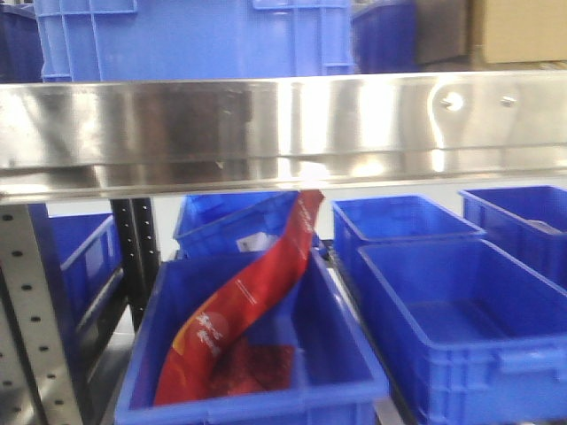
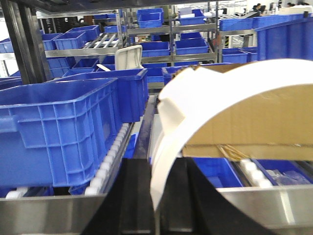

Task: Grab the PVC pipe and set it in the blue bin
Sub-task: 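Hold the pipe while driving up to the shelf of blue bins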

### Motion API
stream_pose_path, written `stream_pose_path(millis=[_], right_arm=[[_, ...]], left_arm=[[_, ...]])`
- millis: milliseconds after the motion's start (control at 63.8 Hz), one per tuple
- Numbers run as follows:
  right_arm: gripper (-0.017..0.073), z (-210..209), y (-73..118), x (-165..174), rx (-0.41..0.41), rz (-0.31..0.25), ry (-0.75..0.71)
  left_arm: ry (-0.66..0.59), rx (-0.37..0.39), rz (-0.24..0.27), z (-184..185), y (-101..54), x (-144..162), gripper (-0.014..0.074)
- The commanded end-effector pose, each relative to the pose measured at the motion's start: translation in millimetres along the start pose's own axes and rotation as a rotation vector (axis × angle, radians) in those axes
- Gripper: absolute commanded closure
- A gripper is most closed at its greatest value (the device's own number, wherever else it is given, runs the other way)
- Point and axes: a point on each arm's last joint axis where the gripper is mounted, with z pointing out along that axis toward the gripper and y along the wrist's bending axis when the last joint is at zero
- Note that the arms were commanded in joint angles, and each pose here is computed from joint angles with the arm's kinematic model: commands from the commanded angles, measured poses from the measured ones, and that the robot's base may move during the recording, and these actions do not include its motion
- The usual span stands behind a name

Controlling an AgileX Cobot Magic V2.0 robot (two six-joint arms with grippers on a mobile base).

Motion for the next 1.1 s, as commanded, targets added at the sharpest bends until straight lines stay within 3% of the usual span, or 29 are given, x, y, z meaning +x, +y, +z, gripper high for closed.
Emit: stream_pose_path(millis=[0, 1082], right_arm=[[0.0727, -1.2, 0.0, -1.9, -0.001, -0.016, -0.024], [0.0727, -1.1, 0.0, -2.1, -0.001, -0.016, -0.026]], left_arm=[[-0.037, 0.012, -0.015, -1.7, -0.9, -4.8, 0.0704], [-0.037, 0.012, -0.015, -1.7, -0.9, -4.8, 0.0704]])
